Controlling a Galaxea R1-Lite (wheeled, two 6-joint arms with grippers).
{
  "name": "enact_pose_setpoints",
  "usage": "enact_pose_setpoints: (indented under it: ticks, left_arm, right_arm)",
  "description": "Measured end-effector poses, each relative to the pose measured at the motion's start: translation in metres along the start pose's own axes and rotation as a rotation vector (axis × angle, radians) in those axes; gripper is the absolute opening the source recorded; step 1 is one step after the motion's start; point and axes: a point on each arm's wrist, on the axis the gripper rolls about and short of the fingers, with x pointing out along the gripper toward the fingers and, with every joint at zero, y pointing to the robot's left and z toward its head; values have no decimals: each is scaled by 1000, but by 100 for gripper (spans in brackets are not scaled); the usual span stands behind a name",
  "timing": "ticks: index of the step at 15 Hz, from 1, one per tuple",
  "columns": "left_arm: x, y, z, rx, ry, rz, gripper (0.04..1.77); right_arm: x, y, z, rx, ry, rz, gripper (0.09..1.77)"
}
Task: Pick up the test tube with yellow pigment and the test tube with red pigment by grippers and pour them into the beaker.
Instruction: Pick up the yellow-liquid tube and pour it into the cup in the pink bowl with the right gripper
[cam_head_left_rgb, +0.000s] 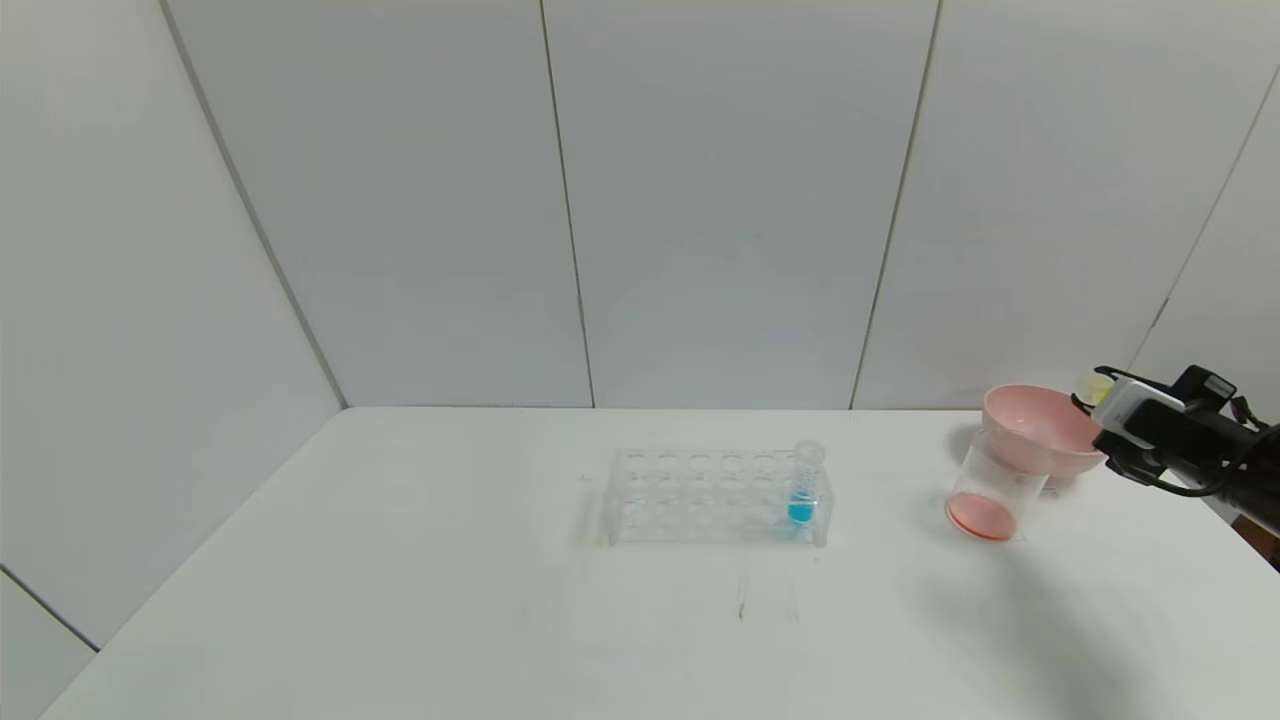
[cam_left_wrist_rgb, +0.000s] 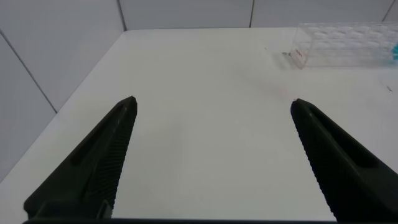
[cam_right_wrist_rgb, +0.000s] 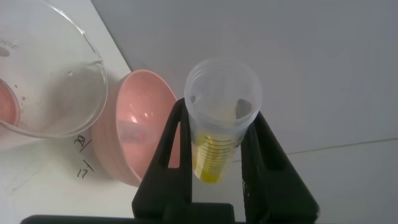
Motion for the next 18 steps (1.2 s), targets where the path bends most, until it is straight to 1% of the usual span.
enact_pose_setpoints:
  ticks: [2,5,10,13,16,18]
  left_arm:
    - [0,0,0,0,0,0,176]
    - [0,0,0,0,0,0,176]
    - [0,0,0,0,0,0,176]
    - [0,0,0,0,0,0,176]
    - [0,0,0,0,0,0,176]
    - [0,0,0,0,0,0,176]
  right_arm:
    - [2,2,0,-52,10,23,51]
    - [5,1,3,-88,-2,23,51]
    - [10,4,8,-202,-28,30,51]
    - [12,7,9,-275,-29,48,51]
    - [14,8,8,-317,4,56,51]
    - [15,9,7,-331,35,77,51]
